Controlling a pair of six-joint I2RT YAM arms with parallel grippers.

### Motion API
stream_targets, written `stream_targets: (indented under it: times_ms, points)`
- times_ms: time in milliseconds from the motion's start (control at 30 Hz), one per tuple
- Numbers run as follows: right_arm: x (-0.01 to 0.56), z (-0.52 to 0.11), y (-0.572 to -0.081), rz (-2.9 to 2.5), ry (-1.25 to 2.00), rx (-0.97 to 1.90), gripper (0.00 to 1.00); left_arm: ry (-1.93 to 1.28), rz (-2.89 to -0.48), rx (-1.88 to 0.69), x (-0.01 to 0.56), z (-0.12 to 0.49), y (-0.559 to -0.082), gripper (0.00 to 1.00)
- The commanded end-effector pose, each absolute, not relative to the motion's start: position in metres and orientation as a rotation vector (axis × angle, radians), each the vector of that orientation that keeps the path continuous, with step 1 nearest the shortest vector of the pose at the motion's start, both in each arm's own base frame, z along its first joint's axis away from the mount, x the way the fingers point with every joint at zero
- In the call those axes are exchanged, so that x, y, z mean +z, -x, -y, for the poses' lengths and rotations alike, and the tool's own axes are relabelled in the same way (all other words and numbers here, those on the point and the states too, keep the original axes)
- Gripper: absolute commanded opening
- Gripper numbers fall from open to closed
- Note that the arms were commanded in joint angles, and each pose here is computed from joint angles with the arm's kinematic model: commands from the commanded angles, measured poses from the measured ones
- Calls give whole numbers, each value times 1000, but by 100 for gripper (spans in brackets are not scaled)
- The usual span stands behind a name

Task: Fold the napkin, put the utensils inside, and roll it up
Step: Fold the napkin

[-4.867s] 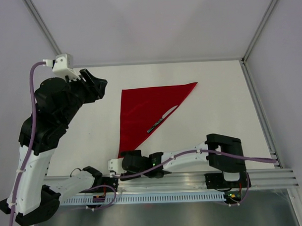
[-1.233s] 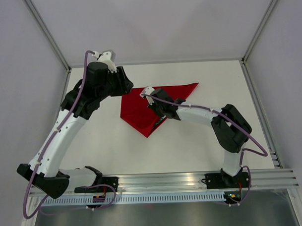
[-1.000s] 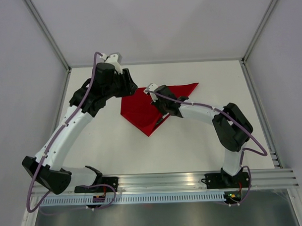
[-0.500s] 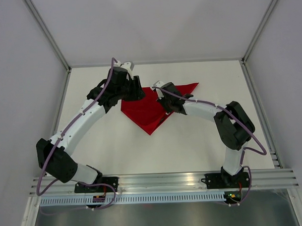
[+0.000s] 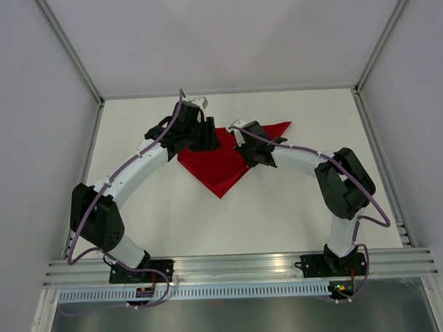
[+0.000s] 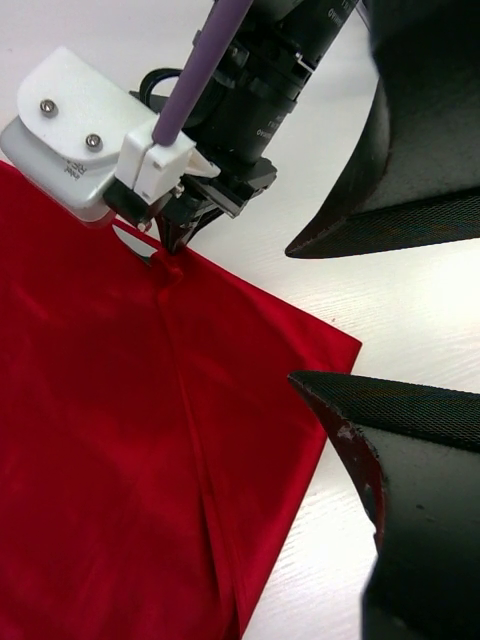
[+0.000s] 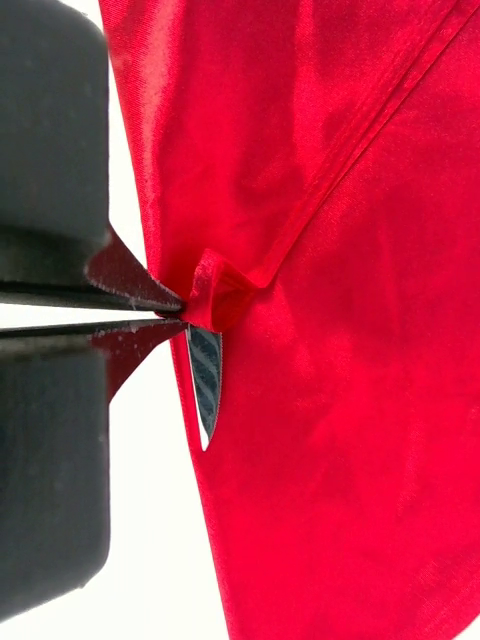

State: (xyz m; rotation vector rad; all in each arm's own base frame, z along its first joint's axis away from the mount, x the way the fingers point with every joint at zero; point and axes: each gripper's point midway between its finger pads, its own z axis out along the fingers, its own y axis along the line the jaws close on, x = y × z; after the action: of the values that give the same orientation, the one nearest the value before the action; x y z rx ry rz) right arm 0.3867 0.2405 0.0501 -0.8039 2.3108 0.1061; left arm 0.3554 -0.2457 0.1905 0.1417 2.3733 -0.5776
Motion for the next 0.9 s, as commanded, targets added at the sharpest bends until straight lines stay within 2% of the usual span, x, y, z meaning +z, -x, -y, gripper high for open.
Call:
stream_targets:
  times_ms: [0,67,333,600,867]
  points:
    - [52,-237,-388,-2343,753,147,12,-123,-2374,-641,185,260,-359,54]
    - [52,-235,-389,-2353,734,156,15,-124,-2392,-639,177,262,-360,54]
    - [61,-210,-399,-2407,649,187,39,-135,-2423,-636,159,270,-363,55]
    - [86,-160,-447,-2451,385,303,58,-156,-2421,-651,155,279,-361,56]
    - [71,-91,-496,-2530,1,533,64,-174,-2456,-639,132,295,-367,55]
